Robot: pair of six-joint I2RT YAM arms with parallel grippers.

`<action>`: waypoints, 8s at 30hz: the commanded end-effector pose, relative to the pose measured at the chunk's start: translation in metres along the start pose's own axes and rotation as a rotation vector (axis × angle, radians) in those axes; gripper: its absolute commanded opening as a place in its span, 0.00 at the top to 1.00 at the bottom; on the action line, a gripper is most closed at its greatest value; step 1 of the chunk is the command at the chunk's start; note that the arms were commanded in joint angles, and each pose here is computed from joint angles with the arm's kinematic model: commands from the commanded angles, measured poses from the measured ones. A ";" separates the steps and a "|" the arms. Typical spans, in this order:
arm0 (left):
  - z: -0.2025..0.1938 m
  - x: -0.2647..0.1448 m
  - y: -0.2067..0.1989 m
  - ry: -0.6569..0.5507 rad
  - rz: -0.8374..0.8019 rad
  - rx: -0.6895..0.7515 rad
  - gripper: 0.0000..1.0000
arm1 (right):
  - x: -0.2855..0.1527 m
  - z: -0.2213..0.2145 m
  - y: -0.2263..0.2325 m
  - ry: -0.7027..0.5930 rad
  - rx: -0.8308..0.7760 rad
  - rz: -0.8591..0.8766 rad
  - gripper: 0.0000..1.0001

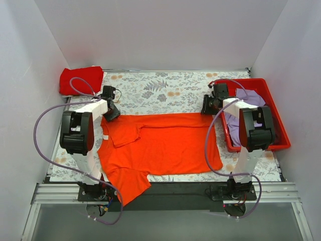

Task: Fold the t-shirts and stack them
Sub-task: Fold the tshirt

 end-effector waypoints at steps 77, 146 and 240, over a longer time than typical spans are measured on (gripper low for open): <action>-0.108 -0.053 0.120 0.170 0.151 -0.200 1.00 | -0.123 -0.126 -0.017 -0.041 -0.001 -0.178 0.52; -0.057 -0.102 0.096 0.045 0.006 -0.225 1.00 | -0.125 -0.116 -0.007 0.112 0.016 -0.249 0.99; -0.126 -0.075 0.049 0.159 0.054 0.105 0.54 | -0.117 -0.106 0.031 0.090 -0.148 0.052 0.37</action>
Point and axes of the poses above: each gripper's point midway between its finger pads, its own x axis out along the fingers, its own y axis along the line the jaws close on, z = x × y, the point moved 3 cm from there along -x, back along the fingers, and after that the axes turned 2 degrees about x, right-handed, at the moved point
